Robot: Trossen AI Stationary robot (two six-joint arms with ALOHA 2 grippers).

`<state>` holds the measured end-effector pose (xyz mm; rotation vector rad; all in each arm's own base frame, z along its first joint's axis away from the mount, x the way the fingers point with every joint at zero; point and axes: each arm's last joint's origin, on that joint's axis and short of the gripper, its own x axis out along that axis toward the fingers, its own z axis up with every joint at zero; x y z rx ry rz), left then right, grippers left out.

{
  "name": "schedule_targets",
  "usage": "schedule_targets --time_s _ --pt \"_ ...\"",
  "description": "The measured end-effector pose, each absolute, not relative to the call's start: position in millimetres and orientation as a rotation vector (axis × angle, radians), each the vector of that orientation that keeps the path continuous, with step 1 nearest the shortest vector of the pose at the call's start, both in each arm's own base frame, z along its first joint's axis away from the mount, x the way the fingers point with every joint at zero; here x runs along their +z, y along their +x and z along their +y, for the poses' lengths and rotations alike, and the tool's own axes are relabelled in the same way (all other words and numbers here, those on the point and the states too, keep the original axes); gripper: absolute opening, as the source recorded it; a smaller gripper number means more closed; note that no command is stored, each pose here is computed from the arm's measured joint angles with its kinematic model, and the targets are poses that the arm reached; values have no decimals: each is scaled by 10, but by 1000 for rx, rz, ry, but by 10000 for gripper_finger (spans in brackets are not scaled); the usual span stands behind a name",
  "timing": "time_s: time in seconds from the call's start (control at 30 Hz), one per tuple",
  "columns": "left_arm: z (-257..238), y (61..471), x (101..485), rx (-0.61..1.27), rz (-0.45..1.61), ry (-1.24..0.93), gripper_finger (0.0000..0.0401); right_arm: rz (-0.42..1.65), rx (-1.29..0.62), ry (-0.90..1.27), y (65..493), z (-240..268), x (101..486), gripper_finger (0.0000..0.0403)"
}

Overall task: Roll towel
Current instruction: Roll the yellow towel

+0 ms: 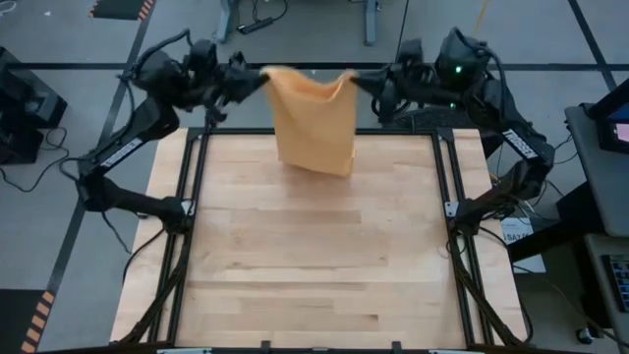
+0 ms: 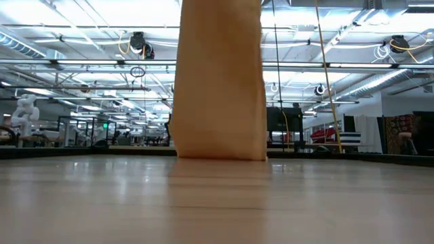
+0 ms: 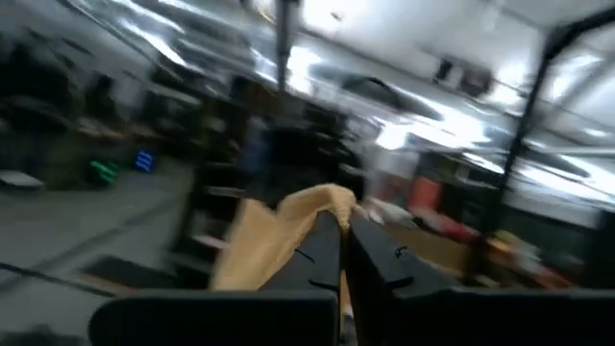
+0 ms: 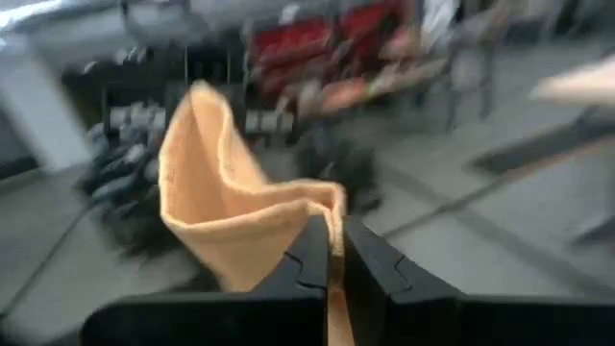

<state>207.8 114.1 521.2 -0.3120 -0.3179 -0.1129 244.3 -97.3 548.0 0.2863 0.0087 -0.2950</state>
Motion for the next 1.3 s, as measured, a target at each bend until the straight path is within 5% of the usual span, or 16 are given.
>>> schedule_targets --time_s 0.23,0.57,0.73,1.0,1.13,1.3 --pt "723 1891 5395 -263 -387 -296 5 -58 -67 353 2503 -760 5578 4" --pt "1357 2215 5230 357 -532 -94 4 -357 -596 114 2678 -1302 5672 4" --pt "1826 2368 5187 479 -880 92 4 -612 -688 55 2750 -1785 5690 4" --pt "2146 2449 5517 176 -1086 136 3 -919 -378 -187 2673 -1939 5986 4" --pt "2056 2397 5889 58 -914 101 3 -868 -313 -239 2556 -1709 6212 4" --pt "1844 2240 6195 -75 -702 72 3 -738 -265 -56 2347 -1466 6264 4"
